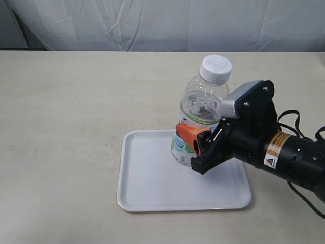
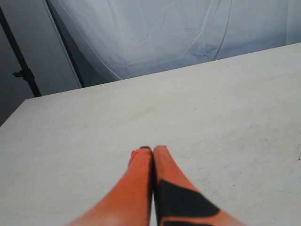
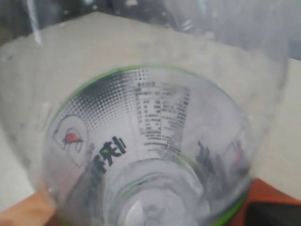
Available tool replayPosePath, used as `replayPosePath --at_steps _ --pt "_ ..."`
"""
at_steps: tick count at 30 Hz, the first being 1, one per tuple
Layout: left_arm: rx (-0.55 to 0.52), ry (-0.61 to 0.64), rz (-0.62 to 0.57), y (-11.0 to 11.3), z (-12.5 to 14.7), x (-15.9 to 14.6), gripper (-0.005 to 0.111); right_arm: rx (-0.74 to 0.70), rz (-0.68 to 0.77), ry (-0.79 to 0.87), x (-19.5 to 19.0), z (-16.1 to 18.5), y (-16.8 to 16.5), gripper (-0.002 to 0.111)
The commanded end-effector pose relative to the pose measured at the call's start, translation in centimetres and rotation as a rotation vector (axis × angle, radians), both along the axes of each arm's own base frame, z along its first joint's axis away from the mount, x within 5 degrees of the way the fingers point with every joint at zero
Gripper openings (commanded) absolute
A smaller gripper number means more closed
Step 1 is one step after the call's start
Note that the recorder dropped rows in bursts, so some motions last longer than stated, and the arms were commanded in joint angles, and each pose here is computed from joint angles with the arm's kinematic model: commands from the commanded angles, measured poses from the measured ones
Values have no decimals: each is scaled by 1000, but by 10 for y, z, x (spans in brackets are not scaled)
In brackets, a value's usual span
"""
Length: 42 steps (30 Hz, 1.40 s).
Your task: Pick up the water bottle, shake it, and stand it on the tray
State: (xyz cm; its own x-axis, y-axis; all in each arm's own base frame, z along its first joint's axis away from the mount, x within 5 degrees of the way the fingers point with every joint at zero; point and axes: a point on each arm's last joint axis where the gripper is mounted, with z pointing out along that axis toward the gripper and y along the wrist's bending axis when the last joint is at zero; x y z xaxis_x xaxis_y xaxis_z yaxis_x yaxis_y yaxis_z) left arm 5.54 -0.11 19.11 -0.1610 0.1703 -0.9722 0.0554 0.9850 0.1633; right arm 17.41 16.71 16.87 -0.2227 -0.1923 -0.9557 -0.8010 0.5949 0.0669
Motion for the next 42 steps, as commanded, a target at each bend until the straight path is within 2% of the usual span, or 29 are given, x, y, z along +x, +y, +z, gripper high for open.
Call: replayPosePath --at_steps 1,7,10,14,37,39,42 --pt "-6 -11 -1 0 0 0 0 69 5 -5 4 -7 5 -1" --pt "-6 -11 -1 0 0 0 0 52 -11 44 8 -23 6 -1" --pt "-6 -11 -1 0 0 0 0 54 -13 45 8 -24 7 -1" --pt "-6 -11 -1 0 0 0 0 -31 -5 4 8 -28 5 -1" --pt "-6 -11 -1 0 0 0 0 -116 -28 43 14 -37 5 -1" --pt "-6 -11 -1 0 0 0 0 -143 -31 62 14 -39 4 3" --pt "-6 -11 -1 0 0 0 0 -149 -42 95 13 -41 3 22"
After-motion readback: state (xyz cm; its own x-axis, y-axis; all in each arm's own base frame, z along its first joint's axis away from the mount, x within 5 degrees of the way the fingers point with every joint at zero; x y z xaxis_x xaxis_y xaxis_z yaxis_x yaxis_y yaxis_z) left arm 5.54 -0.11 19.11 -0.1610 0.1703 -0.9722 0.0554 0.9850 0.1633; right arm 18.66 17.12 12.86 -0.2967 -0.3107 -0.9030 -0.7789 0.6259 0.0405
